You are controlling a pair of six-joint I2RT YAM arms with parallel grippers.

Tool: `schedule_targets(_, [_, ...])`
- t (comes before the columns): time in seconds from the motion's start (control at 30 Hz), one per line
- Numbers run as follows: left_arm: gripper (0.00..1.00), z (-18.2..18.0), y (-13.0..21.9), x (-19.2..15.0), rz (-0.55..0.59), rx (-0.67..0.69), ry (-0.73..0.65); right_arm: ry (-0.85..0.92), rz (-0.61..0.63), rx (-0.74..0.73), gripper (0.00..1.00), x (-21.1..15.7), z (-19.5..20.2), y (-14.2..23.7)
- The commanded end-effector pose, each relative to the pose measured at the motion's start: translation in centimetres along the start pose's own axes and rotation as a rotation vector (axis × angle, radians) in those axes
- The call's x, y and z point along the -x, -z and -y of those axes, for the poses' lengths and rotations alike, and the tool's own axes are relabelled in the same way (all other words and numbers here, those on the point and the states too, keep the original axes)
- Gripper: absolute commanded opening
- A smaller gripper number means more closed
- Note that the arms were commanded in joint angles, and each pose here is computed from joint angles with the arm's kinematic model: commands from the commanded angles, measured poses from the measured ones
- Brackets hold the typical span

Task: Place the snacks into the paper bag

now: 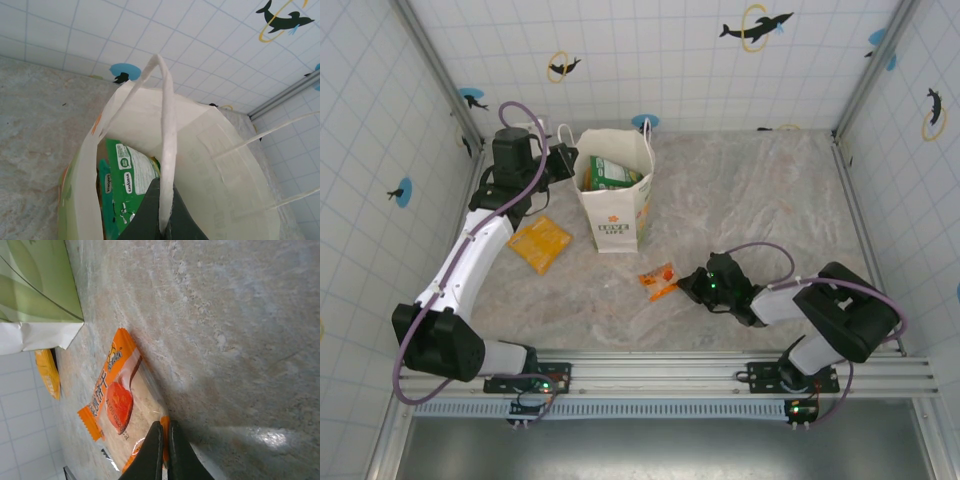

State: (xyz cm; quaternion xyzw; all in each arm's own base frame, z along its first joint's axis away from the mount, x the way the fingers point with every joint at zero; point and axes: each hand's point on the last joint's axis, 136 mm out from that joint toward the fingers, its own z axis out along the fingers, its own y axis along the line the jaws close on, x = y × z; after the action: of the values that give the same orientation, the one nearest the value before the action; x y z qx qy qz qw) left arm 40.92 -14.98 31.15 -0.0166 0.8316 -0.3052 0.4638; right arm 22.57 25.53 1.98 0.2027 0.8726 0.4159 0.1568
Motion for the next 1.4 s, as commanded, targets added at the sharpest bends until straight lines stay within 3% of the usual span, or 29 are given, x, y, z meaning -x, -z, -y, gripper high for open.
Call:
schedule_targets(0.0, [0.00,0.5,0.5,0.8,0.027,-0.012,-0.010,0.014,0.033,0.043,0.04,0.6,-0.7,0.7])
schedule_targets(0.43, [0.00,0.5,0.5,0.8,0.026,-0.012,-0.010,0.179,0.221,0.180,0.00,4.3,-9.1,5.0])
schedule_targets(1.1, [0.00,0.6,0.4,1.0,0.030,-0.021,-0.008,0.591,0.681,0.420,0.00,11.3,-31.5,16.3])
schedule_targets(1.37, [0.00,0.7,0.3,1.3,0.031,-0.021,-0.010,0.751,0.737,0.452,0.00,10.4,-38.0,15.7])
